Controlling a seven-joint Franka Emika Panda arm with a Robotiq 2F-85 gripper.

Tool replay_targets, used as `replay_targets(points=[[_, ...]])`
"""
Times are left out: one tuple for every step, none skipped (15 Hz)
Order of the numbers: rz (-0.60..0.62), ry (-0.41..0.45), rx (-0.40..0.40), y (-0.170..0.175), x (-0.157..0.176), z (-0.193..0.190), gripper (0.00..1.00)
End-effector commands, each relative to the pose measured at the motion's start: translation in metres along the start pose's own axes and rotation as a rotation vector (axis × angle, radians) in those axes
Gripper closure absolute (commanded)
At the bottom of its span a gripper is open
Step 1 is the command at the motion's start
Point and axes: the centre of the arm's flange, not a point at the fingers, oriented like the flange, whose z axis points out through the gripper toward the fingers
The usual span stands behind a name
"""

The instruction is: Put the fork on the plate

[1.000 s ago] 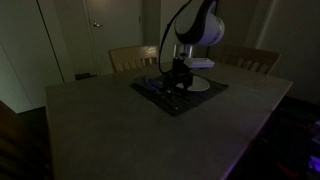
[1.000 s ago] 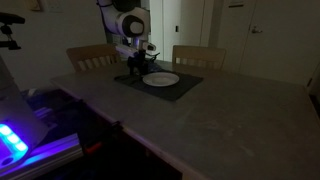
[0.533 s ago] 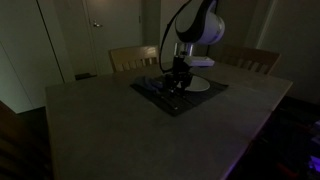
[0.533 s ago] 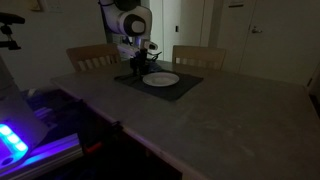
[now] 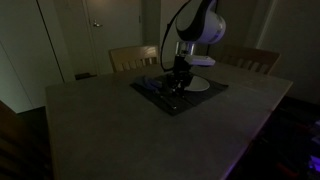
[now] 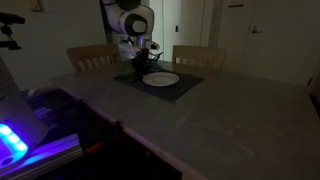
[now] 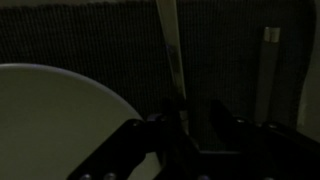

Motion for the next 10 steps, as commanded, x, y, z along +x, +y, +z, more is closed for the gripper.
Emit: replay_targets(points=[[-0.001, 0.014, 0.029, 0.0072, -0.0036, 0.0050, 0.76], [0.001, 0.016, 0.029, 0.0087, -0.0034, 0.0045, 0.87], [0.003, 0.017, 0.029, 0.0103, -0.0032, 0.0045, 0.95], [0.006, 0.016, 0.029, 0.0118, -0.0033, 0.0041, 1.00], [0.016, 0.013, 0.023, 0.0133, -0.0031, 0.0047, 1.00], [0.020, 0.012, 0.019, 0.0138, -0.0035, 0.0042, 1.00], [0.021, 0.012, 0.016, 0.0137, -0.0037, 0.0043, 0.98], [0.024, 0.012, 0.013, 0.0135, -0.0041, 0.0031, 0.98], [0.026, 0.010, 0.008, 0.0128, -0.0043, 0.0006, 0.98], [0.026, 0.009, 0.008, 0.0118, -0.0042, -0.0013, 0.98]])
